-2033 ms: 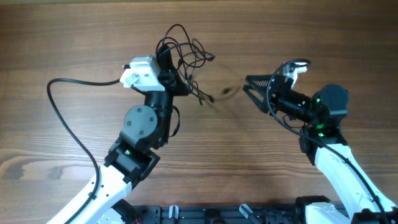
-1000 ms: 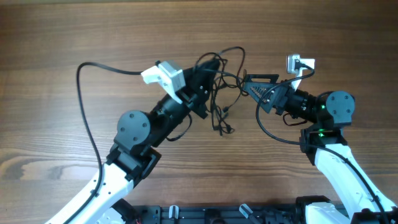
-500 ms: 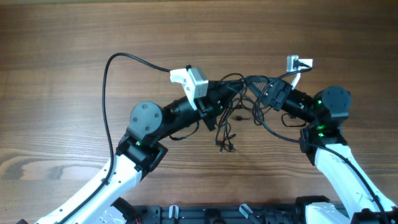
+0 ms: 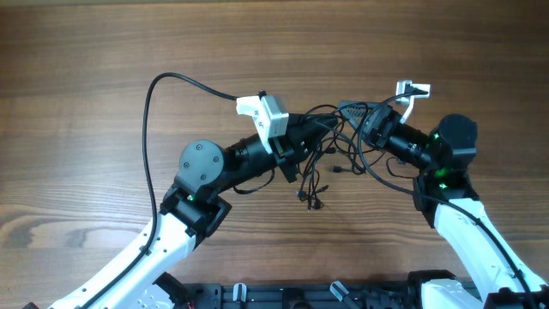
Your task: Untangle cables
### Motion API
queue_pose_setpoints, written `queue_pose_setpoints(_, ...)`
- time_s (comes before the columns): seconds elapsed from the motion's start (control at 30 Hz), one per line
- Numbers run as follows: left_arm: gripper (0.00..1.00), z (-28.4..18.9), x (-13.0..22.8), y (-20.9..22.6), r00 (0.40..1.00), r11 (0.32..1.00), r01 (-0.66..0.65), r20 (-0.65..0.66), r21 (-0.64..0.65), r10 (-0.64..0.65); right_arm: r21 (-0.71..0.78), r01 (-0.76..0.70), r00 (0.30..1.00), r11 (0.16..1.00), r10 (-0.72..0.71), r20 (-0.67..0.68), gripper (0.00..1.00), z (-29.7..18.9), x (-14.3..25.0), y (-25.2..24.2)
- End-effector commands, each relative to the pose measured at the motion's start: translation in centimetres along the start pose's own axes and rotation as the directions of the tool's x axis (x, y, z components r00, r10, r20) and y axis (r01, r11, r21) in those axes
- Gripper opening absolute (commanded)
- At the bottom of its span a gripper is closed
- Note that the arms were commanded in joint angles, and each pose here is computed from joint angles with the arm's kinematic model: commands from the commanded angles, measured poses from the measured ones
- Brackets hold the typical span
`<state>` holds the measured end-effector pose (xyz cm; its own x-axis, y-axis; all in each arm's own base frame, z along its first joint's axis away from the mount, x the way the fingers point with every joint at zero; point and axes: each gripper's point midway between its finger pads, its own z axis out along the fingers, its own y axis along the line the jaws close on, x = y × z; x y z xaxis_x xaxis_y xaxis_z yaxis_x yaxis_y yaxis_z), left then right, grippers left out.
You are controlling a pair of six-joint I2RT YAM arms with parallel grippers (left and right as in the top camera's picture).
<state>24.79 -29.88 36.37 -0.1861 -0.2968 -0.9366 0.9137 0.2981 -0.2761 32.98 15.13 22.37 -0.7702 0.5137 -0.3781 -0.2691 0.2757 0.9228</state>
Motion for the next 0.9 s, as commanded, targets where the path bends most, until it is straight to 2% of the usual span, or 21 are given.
queue_pose_setpoints(0.0, 0.04, -0.3, -1.6, 1.2, 0.998, 0.999, -0.025, 0.053, -0.048, 0.028, 0.02, -0.018, 0.999, 1.0, 0.017, 0.033, 1.0, -0.3, -0.9, -0.3)
queue_pose_setpoints(0.13, 0.04, -1.4, -5.0, 3.3, 0.979, 0.986, -0.072, 0.177, -0.147, 0.098, 0.054, -0.059, 0.997, 0.997, 0.057, 0.043, 1.0, -0.7, -1.2, -1.4)
queue_pose_setpoints(0.37, 0.04, -3.0, -7.7, 5.1, 0.951, 0.968, -0.099, 0.264, -0.231, 0.16, 0.051, -0.054, 0.998, 0.997, 0.052, 0.034, 1.0, -0.8, -1.0, -1.4)
queue_pose_setpoints(0.47, 0.04, -3.6, -8.6, 6.3, 0.937, 0.949, -0.072, 0.306, -0.307, 0.17, 0.017, 0.023, 1.0, 1.0, -0.023, 0.016, 1.0, -0.8, -0.9, -0.5)
queue_pose_setpoints(0.63, 0.04, -4.1, -9.3, 7.1, 0.924, 0.933, -0.048, 0.339, -0.357, 0.177, -0.12, 0.208, 0.977, 0.971, -0.213, -0.028, 1.0, -0.9, -0.2, 2.7)
queue_pose_setpoints(0.77, 0.04, -4.1, -9.3, 7.1, 0.925, 0.941, -0.004, 0.357, -0.339, 0.133, -0.163, 0.284, 0.955, 0.945, -0.294, -0.039, 1.0, -1.0, 0.2, 3.6)
queue_pose_setpoints(0.87, 0.04, -4.1, -9.3, 7.0, 0.924, 0.945, 0.028, 0.368, -0.326, 0.1, -0.166, 0.289, 0.953, 0.943, -0.3, -0.042, 1.0, -1.0, 0.3, 3.6)
